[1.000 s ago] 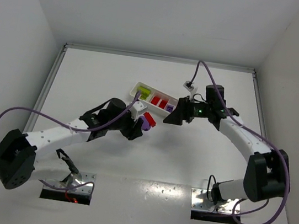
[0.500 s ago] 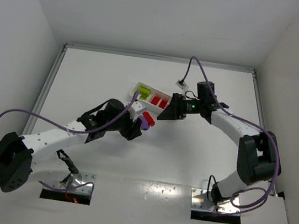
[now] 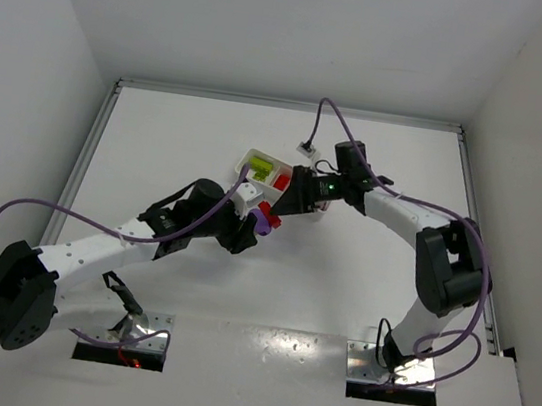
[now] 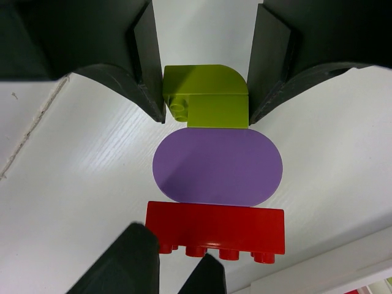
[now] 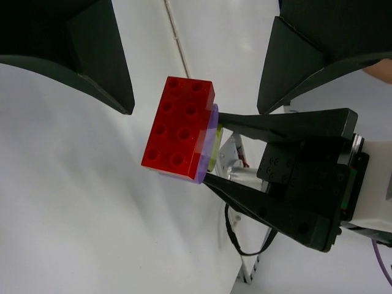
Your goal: Sort the legos into containers by color
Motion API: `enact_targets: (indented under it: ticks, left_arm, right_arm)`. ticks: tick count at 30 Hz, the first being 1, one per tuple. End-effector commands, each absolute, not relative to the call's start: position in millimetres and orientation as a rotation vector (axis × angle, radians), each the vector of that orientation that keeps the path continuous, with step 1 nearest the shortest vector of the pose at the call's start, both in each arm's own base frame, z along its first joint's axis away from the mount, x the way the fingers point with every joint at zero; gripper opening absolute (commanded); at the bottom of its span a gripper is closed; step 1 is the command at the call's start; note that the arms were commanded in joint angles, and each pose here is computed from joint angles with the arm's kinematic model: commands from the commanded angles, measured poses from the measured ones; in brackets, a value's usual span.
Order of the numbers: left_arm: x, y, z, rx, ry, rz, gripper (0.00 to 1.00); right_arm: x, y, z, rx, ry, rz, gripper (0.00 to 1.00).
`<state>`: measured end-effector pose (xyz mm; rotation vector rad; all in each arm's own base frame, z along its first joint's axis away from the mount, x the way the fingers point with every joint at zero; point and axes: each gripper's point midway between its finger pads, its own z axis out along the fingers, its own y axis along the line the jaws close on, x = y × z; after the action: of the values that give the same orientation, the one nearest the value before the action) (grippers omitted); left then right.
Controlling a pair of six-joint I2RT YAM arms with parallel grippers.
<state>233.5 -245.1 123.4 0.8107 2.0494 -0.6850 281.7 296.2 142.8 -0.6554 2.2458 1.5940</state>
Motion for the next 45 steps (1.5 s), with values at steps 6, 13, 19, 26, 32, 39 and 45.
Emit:
enact_targets:
  ticks: [6,13,19,26,32,39,45]
  left_arm:
    - [243.0,-255.4,160.6,0.787,1.929,-0.705,0.17]
    - [243.0,-254.9,163.6,0.793,1.915,-0.701,0.17]
    - [247.9,-240.5,159.9,0.748,1.925,-0.661,0.17]
    - [238.3,-226.7,142.4,0.740,1.971,-0.638,0.17]
    - [245.2,-219.6,142.0,0.707,1.979,-0.606,0.17]
    - [259.9,-213.8,148.2,0.635,1.996,-0.598,0.17]
    - [272.7,-209.0,148.6,0.604,2.013,-0.577,0.17]
  right_arm:
    - [283.6,311.9,151.5,-0.736,2.187,1.635,0.72]
    - [287.6,314.4,148.4,-0.737,2.191,1.647,0.18]
    - [310.8,308.4,164.2,-0.717,2.129,1.589,0.00]
    - [376.2,266.7,190.4,-0.604,2.055,1.425,0.00]
    - [397.3,251.9,169.8,-0.617,2.092,1.231,0.00]
    - [415.8,242.4,140.1,-0.599,2.192,0.891,0.00]
    - [433.5,244.3,127.8,-0.601,2.202,0.728,0.00]
